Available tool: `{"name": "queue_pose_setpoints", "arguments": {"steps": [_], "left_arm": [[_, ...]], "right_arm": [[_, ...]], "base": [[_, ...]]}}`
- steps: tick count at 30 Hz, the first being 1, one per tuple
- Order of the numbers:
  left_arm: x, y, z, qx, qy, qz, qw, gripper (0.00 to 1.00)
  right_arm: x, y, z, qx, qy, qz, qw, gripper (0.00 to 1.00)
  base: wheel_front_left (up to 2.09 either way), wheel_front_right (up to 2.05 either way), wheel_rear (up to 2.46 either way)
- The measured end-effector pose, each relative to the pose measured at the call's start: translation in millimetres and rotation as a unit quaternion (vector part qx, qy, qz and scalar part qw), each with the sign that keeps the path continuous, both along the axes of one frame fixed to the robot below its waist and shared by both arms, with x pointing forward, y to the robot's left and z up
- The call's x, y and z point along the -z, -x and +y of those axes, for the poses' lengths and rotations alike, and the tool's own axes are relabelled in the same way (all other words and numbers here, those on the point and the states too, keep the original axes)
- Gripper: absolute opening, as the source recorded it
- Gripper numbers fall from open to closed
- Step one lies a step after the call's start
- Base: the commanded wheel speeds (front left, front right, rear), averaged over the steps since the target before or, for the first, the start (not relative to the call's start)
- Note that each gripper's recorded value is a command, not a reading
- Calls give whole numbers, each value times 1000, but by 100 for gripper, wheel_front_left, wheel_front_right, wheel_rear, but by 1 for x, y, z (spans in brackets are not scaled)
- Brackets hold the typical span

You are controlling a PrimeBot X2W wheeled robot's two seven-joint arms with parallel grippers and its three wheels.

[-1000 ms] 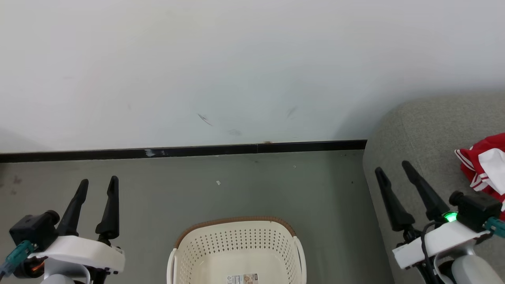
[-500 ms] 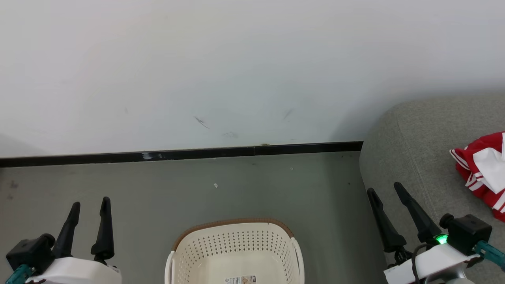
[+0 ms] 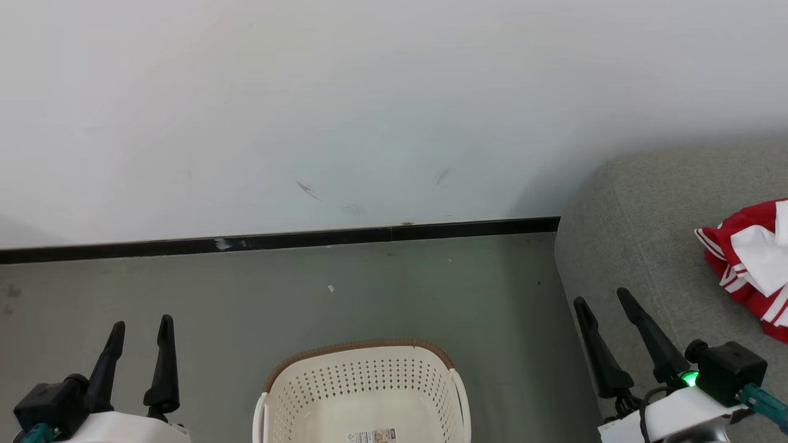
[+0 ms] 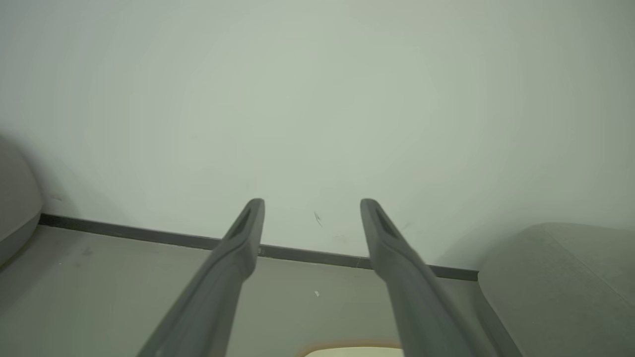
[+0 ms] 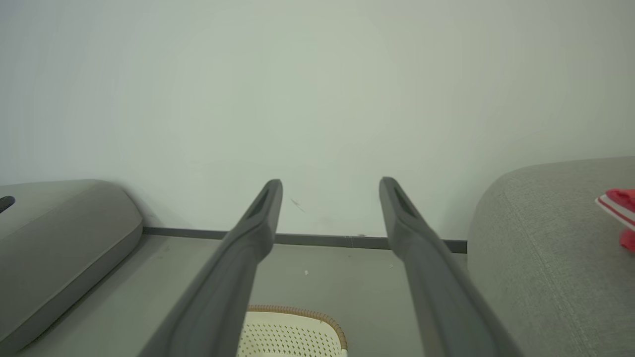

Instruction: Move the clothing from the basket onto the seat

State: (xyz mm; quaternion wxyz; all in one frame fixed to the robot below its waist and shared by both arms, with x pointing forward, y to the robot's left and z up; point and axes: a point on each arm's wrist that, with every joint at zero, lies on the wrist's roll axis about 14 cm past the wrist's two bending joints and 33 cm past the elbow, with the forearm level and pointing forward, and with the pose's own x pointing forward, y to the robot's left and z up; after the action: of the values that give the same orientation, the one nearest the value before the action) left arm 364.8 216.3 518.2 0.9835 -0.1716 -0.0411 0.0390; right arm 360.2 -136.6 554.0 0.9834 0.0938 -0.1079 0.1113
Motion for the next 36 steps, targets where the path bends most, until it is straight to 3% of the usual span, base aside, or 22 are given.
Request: {"name": "queue_pose_setpoints", "arguments": {"steps": [36], "left_arm": [[7,1,-5,14,-10,-2,1000,100]], "right_arm": [[5,2,-2,14,-1,6,1000,100]], "base": [[0,0,0]]}}
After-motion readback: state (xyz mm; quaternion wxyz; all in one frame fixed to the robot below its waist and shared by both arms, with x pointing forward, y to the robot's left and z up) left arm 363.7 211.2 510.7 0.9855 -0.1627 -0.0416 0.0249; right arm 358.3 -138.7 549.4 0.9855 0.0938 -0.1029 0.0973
